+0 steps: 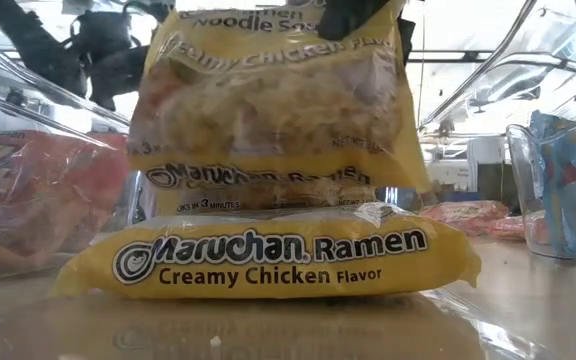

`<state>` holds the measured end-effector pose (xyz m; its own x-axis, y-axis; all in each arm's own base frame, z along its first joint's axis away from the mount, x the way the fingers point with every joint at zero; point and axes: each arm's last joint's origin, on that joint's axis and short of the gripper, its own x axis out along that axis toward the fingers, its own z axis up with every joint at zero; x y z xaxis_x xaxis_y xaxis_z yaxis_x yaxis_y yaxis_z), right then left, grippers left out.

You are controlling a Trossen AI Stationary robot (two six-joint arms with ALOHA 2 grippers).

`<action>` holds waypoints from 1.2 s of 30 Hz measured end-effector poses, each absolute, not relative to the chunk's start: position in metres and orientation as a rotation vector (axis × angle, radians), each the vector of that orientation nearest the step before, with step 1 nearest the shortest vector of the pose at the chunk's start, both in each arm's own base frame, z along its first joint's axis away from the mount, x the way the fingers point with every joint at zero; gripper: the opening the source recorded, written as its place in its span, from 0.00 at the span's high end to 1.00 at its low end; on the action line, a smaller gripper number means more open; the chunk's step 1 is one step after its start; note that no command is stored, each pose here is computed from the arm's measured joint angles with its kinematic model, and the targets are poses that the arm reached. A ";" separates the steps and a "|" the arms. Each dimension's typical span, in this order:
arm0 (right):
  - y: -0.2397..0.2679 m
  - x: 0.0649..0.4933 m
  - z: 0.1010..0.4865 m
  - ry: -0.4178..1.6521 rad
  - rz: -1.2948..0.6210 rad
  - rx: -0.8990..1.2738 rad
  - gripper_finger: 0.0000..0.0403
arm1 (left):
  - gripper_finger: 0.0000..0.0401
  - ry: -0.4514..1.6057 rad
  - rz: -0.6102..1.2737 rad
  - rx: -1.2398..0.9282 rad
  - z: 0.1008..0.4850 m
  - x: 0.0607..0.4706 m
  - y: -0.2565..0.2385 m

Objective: Sort Maruchan noodles
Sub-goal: Put the yellow noodle pack into the middle transparent bin, then put the orange noodle pack into the left transparent bin

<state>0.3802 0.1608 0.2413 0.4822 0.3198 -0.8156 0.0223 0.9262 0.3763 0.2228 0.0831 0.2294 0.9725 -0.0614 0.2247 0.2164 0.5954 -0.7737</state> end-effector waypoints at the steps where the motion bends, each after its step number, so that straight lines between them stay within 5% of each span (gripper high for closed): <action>1: 0.161 0.382 0.243 1.069 0.178 0.357 0.70 | 0.42 -0.176 -0.159 -0.926 0.227 0.221 0.082; 13: 0.146 0.393 0.253 1.068 0.098 0.319 0.57 | 0.42 -0.126 -0.130 -0.950 0.208 0.212 0.078; 20: 0.131 0.384 0.295 1.096 0.062 0.272 0.57 | 0.42 -0.131 -0.132 -0.936 0.210 0.213 0.079; 26: 0.111 0.369 0.316 1.086 -0.217 0.054 0.58 | 0.42 -0.147 -0.138 -0.907 0.215 0.215 0.080; 36: 0.034 0.353 0.278 1.366 -0.392 0.051 0.58 | 0.42 -0.224 -0.170 -0.849 0.241 0.226 0.085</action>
<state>0.3531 0.0344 0.2782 0.1493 -0.2431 -0.9584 0.3016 0.9343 -0.1901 0.2255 0.0847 0.2411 0.9631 -0.0596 0.2626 0.2373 0.6491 -0.7228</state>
